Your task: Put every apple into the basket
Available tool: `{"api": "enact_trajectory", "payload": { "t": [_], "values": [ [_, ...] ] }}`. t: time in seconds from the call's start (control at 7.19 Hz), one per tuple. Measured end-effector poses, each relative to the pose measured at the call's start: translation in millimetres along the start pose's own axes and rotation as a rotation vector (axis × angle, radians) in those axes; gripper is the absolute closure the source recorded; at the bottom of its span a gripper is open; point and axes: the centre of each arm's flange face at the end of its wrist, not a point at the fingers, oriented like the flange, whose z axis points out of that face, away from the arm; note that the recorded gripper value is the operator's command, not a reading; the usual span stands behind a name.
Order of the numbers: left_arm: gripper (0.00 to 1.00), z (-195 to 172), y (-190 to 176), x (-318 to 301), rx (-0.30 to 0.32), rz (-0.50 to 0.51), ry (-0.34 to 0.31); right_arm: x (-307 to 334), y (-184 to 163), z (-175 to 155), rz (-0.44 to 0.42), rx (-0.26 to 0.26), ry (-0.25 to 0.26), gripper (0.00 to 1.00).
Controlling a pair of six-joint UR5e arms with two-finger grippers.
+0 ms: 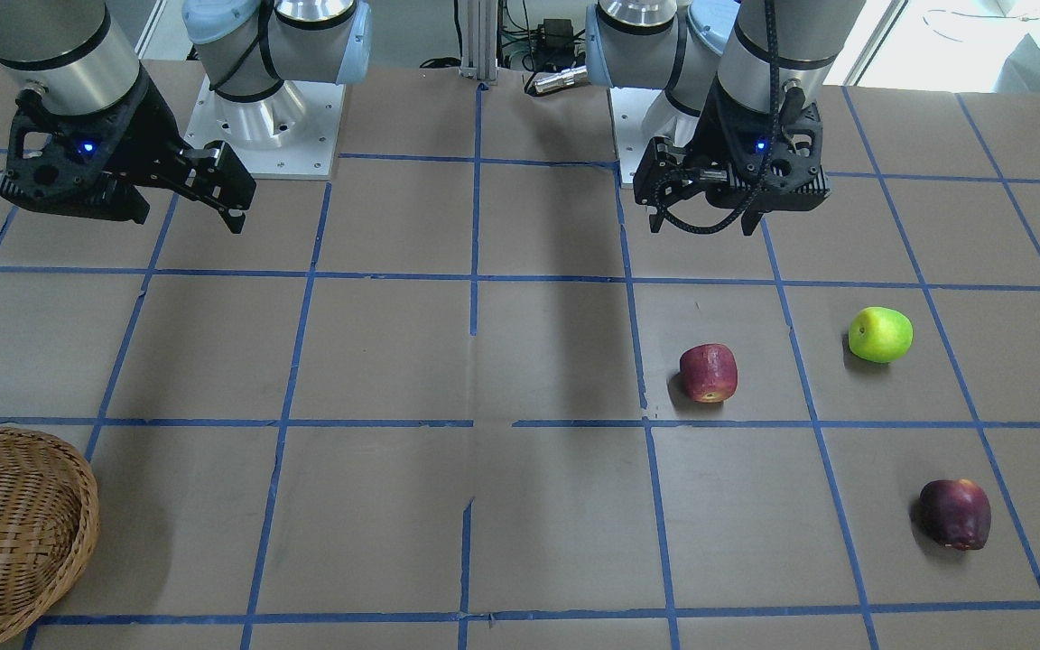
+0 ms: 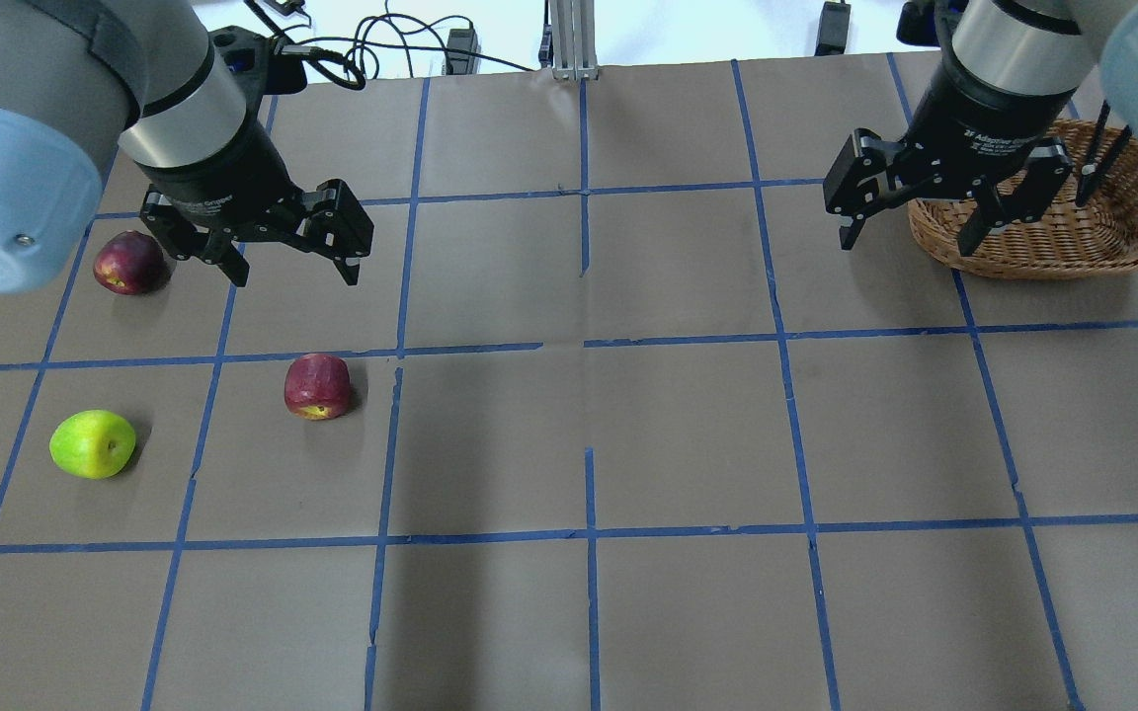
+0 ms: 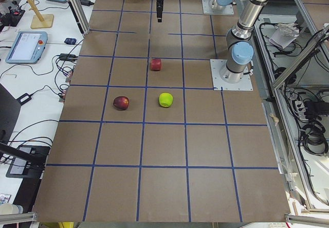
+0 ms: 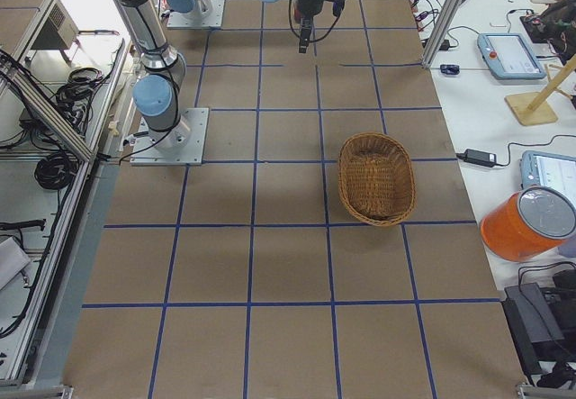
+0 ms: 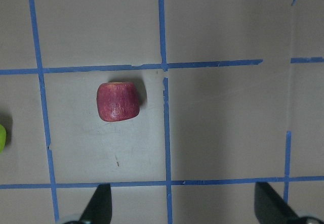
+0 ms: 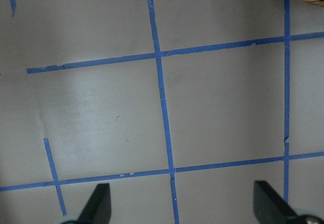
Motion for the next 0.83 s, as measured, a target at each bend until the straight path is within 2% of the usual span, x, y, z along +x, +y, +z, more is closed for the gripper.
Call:
{"api": "enact_trajectory", "payload": {
  "t": [0.56, 0.83],
  "values": [
    [0.0, 1, -2, -1, 0.002, 0.003, -0.002, 0, 3, -2, -0.002, 0.0, 0.002, 0.0],
    [0.0, 20, -16, -13, 0.025, -0.009, -0.006, 1, 2, -1, -0.001, 0.0, 0.003, 0.0]
  ]
}}
